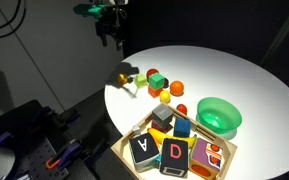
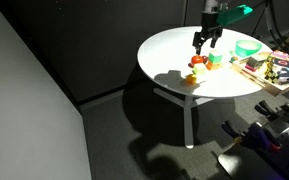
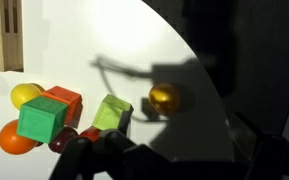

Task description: Put the orange in the wooden tray

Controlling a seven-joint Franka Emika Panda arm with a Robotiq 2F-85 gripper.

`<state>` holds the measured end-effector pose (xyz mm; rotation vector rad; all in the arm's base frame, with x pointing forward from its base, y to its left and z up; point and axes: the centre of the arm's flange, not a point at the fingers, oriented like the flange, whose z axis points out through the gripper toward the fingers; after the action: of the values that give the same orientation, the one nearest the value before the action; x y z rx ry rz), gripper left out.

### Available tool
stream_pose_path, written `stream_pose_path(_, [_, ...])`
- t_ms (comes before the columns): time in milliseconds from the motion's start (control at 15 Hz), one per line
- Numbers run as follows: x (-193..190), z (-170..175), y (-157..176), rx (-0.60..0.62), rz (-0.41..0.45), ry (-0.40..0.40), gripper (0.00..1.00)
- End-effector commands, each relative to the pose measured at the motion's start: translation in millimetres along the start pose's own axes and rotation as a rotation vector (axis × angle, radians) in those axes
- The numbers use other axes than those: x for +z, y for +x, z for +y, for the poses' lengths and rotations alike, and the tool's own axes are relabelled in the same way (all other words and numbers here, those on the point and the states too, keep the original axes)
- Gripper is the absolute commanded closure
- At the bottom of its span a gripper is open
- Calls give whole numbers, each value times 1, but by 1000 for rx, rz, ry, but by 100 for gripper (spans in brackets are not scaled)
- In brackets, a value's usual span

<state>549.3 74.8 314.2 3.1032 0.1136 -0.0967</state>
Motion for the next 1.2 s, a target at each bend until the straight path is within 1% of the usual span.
stream_pose_path(0, [11,5,8,1,-9,-2,0])
stream_pose_path(333, [47,10,17,12,-47,-12,0])
stream_pose_path(533, [68,9,25,8,-48,-3,0])
stream_pose_path(1133, [103,-2,55,-6,-32,-5,0])
